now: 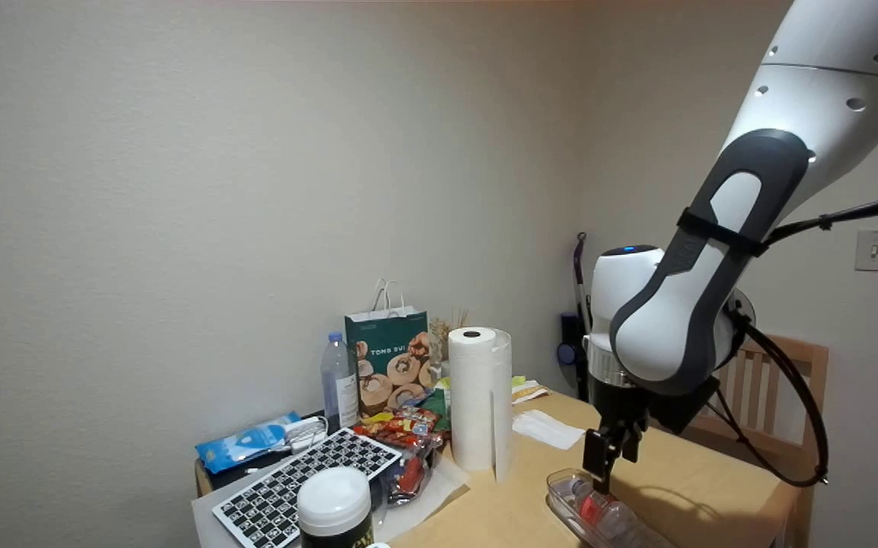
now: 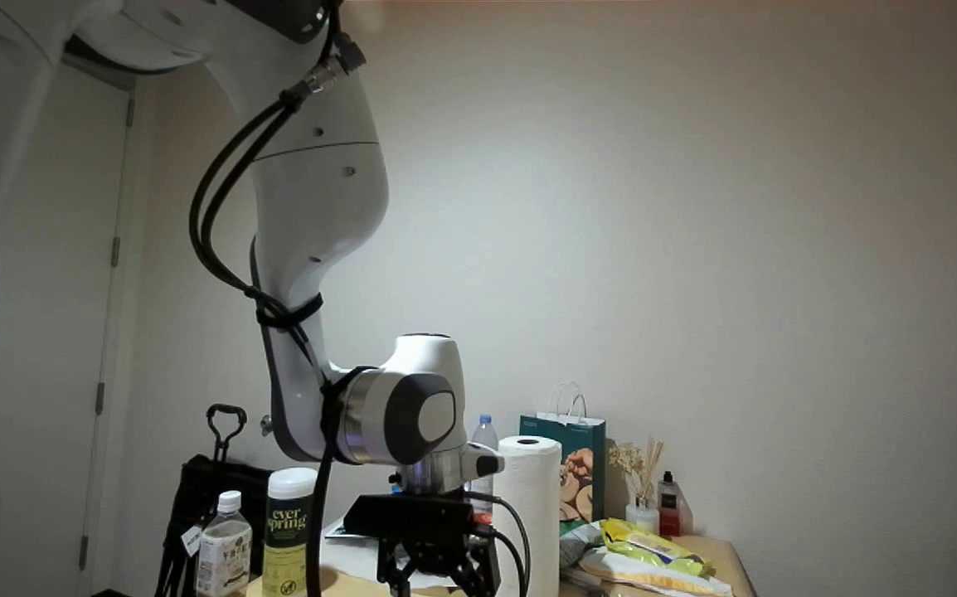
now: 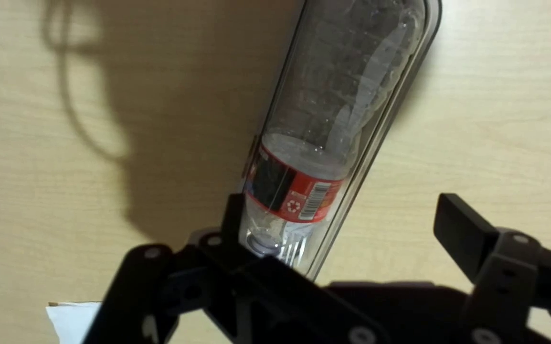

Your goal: Pick up the bottle and put it on the table.

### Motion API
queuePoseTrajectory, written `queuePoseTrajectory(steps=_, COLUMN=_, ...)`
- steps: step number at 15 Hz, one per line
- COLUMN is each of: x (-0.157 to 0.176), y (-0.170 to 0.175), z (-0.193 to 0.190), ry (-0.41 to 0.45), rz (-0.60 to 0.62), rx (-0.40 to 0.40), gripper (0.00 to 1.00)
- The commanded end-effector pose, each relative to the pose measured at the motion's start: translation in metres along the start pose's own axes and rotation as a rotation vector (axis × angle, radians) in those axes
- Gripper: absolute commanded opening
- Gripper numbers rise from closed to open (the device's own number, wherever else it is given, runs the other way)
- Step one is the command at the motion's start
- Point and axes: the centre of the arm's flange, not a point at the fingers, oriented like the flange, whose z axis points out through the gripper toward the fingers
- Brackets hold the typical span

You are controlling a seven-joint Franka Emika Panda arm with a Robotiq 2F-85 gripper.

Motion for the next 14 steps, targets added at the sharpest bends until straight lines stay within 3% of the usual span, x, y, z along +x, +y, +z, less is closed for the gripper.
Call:
queuePoseTrajectory(steps=1, x=0.003, y=-0.002, z=0.026, ry=-0.037, rz=0.071, rx=-0.11, gripper=1.0)
queuePoseTrajectory(steps=5, x=0.007, y=-0.002, z=0.047, ry=-0.059, rz=0.049, rx=-0.197, gripper=1.0)
queuePoseTrajectory(steps=6, x=0.003, y=0.006, z=0.034, ry=-0.045, rz=0.054, rx=-0.159, gripper=1.0)
queuePoseTrajectory(steps=9, x=0.007, y=0.0, z=0.044, ry=-0.054, rz=0.044, rx=-0.174, gripper=1.0)
queuePoseTrajectory(steps=11, x=0.012, y=-0.005, z=0.04, ry=-0.104, rz=0.126, rx=-0.154, gripper=1.0)
queuePoseTrajectory(steps=14, x=0.014, y=-0.009, z=0.043, ry=-0.123, rz=0.266, rx=-0.246, gripper=1.0)
